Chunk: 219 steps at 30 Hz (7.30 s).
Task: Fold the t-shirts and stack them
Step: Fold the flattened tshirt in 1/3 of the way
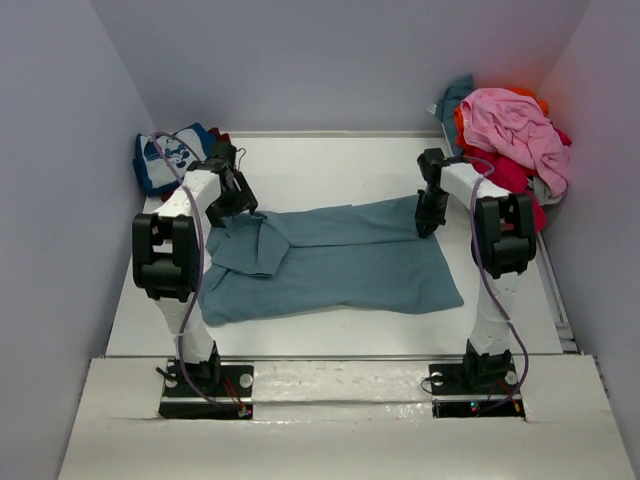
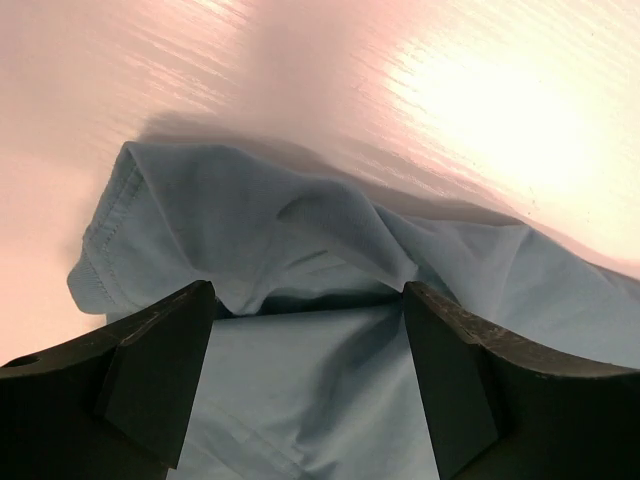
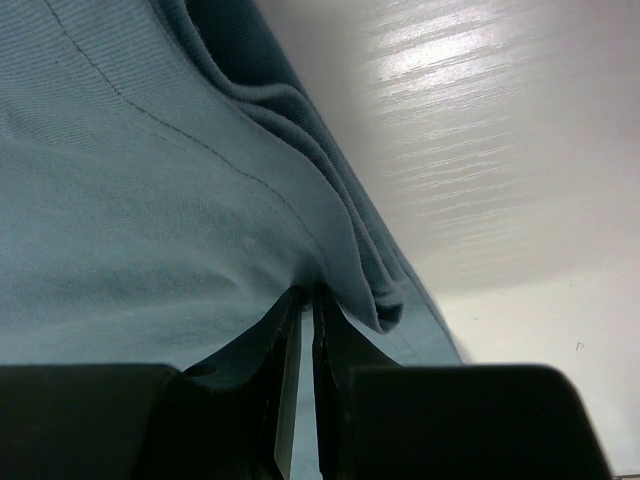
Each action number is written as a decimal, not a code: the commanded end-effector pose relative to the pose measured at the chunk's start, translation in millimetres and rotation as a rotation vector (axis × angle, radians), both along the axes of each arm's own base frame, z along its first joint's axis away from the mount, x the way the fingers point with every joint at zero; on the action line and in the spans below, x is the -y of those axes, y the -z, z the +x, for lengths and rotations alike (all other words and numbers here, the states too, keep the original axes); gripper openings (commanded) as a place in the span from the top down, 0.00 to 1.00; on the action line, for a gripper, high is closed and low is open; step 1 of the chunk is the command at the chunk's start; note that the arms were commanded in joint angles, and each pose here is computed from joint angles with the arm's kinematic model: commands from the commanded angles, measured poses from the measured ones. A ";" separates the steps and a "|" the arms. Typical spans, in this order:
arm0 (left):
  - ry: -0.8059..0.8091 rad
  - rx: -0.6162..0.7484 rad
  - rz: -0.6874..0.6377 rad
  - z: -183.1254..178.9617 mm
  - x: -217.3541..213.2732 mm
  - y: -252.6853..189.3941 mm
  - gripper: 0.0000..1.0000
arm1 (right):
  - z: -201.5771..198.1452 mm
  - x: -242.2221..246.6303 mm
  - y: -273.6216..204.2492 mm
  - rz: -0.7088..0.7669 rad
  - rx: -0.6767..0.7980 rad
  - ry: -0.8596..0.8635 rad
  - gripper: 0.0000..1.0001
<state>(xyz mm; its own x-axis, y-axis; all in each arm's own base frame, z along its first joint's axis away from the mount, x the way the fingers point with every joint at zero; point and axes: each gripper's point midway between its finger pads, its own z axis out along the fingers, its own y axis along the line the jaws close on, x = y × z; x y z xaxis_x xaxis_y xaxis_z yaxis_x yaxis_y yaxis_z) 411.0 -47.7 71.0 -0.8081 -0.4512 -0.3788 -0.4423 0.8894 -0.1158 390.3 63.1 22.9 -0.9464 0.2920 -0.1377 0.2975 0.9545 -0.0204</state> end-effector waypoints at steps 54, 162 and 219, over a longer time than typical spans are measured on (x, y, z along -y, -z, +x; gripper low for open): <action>-0.036 -0.020 -0.021 -20.1 -17.9 14.7 0.94 | -17.1 7.0 13.2 -0.020 -0.059 -0.005 0.85; -0.149 0.016 -0.059 -90.2 -50.7 -7.8 0.16 | -23.2 5.8 8.8 -0.006 -0.047 -0.007 0.85; -0.071 -0.002 -0.161 -138.5 -25.4 -45.6 0.88 | -23.8 5.2 13.5 -0.004 -0.063 -0.011 0.85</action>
